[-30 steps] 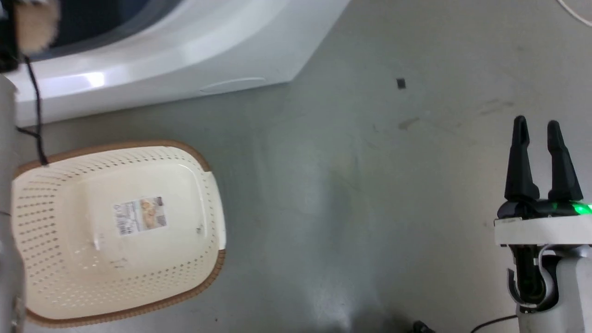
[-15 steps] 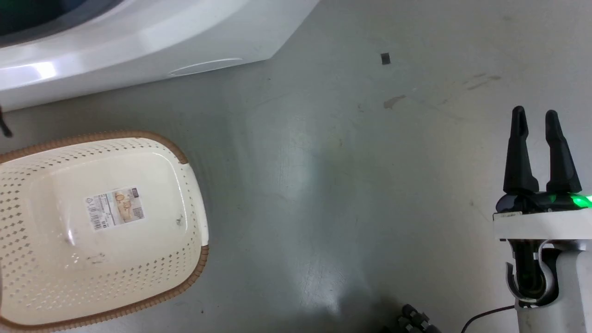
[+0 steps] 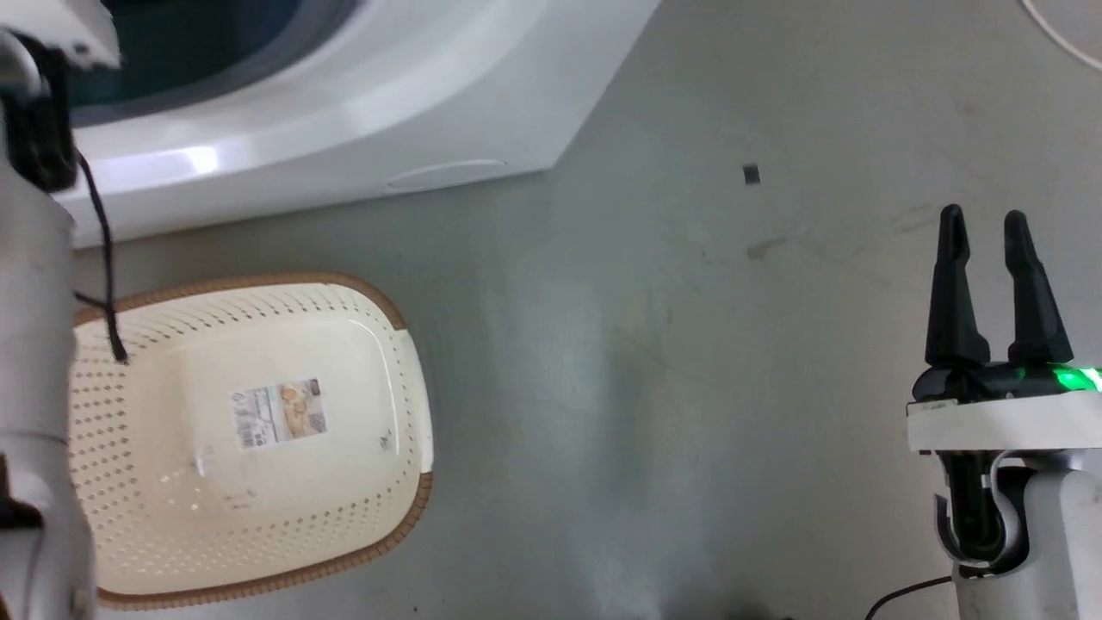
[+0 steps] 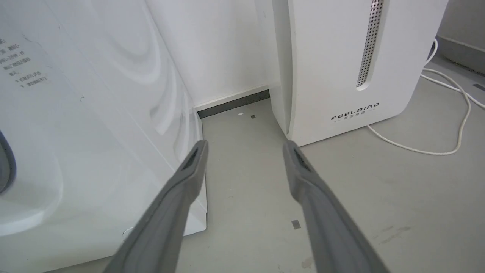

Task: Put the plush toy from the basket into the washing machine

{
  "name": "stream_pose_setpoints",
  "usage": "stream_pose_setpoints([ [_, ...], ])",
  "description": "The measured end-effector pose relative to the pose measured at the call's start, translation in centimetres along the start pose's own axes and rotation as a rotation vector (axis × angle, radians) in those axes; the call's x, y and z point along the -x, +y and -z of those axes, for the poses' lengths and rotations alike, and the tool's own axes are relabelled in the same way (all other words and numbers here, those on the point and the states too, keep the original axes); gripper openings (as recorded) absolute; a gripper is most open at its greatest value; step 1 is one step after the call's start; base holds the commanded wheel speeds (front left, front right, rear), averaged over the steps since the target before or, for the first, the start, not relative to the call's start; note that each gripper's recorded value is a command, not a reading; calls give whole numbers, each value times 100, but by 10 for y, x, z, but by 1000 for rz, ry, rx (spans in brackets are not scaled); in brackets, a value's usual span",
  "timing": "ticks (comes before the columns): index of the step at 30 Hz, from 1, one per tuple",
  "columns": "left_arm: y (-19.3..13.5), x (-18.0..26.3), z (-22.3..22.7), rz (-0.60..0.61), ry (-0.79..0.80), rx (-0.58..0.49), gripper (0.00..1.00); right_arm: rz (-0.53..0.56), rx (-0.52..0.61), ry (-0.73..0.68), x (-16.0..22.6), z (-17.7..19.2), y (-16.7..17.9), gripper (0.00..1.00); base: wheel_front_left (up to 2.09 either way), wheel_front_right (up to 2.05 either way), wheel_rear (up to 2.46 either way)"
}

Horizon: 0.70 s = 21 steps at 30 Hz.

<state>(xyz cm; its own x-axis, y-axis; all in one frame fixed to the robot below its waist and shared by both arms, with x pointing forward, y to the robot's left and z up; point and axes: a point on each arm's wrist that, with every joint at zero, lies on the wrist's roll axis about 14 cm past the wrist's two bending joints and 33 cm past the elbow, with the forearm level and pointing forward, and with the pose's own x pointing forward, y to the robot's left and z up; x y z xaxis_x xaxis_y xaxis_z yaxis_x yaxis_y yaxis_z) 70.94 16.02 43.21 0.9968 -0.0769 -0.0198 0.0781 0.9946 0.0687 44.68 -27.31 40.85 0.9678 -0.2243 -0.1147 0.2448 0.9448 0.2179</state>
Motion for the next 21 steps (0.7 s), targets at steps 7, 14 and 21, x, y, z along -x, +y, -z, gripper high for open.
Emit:
stream_pose_setpoints([
  [7,9,42,-19,-28,-33,39,100,-42,-6,-46,7,-20,15,100,0,0,0],
  [14,7,94,-37,-37,-63,37,100,-100,6,-86,19,-38,34,100,0,0,0],
  [21,12,146,-61,-68,-105,26,100,-173,23,-142,32,-60,58,100,0,0,0],
])
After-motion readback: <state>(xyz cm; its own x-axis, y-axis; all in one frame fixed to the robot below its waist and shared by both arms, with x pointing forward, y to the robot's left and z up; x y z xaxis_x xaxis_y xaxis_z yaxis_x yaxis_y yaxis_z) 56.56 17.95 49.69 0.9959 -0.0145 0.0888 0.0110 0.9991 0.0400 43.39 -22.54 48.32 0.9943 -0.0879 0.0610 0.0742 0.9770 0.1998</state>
